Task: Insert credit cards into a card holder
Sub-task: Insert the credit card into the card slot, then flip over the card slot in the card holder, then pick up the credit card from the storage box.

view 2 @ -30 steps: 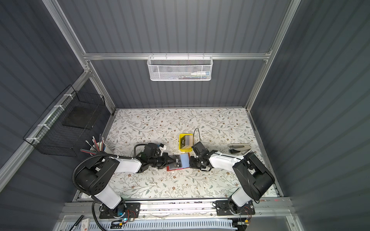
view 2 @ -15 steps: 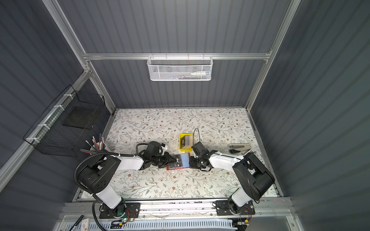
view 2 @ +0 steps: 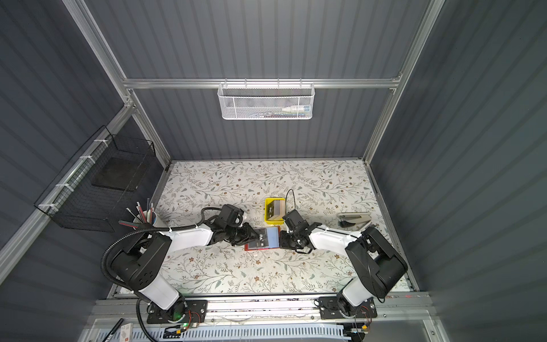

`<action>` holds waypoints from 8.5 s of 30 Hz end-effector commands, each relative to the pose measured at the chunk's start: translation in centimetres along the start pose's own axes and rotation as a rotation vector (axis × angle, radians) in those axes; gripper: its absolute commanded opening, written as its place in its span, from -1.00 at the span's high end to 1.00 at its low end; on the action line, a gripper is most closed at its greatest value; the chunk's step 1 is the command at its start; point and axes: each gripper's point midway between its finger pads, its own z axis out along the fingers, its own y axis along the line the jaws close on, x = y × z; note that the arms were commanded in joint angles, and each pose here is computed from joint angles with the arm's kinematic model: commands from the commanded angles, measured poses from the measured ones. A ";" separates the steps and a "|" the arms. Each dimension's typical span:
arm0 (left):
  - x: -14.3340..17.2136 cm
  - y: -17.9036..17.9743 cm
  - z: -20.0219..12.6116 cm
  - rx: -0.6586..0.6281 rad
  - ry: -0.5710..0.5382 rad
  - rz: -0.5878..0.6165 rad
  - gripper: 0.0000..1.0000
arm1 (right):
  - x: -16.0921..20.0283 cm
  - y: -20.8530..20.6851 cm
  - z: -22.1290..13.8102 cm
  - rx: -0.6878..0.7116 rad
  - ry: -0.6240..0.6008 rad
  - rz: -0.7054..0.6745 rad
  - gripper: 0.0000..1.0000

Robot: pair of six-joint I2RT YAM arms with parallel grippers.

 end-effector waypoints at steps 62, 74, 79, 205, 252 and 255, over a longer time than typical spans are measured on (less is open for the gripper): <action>0.8 -1.8 3.7 0.052 0.065 0.049 0.40 | -2.4 0.3 1.3 -0.075 0.001 0.078 0.79; 1.1 -0.4 3.0 -0.038 0.067 0.078 0.58 | -3.0 1.1 -0.3 -0.108 -0.044 0.064 0.77; 1.2 -0.2 3.3 -0.046 0.072 0.077 0.65 | -3.2 1.6 -0.9 -0.129 -0.063 0.063 0.68; -6.3 -5.4 -4.4 0.135 -0.119 0.287 0.63 | -8.6 6.9 -5.0 -0.103 -0.146 -0.070 -0.10; -11.8 -7.6 4.6 0.071 -0.012 0.292 0.70 | -14.3 -0.1 1.8 0.069 -0.062 0.039 -0.56; -11.8 -7.5 4.7 0.067 -0.010 0.291 0.70 | -14.6 -0.7 1.3 0.076 -0.077 0.056 -0.54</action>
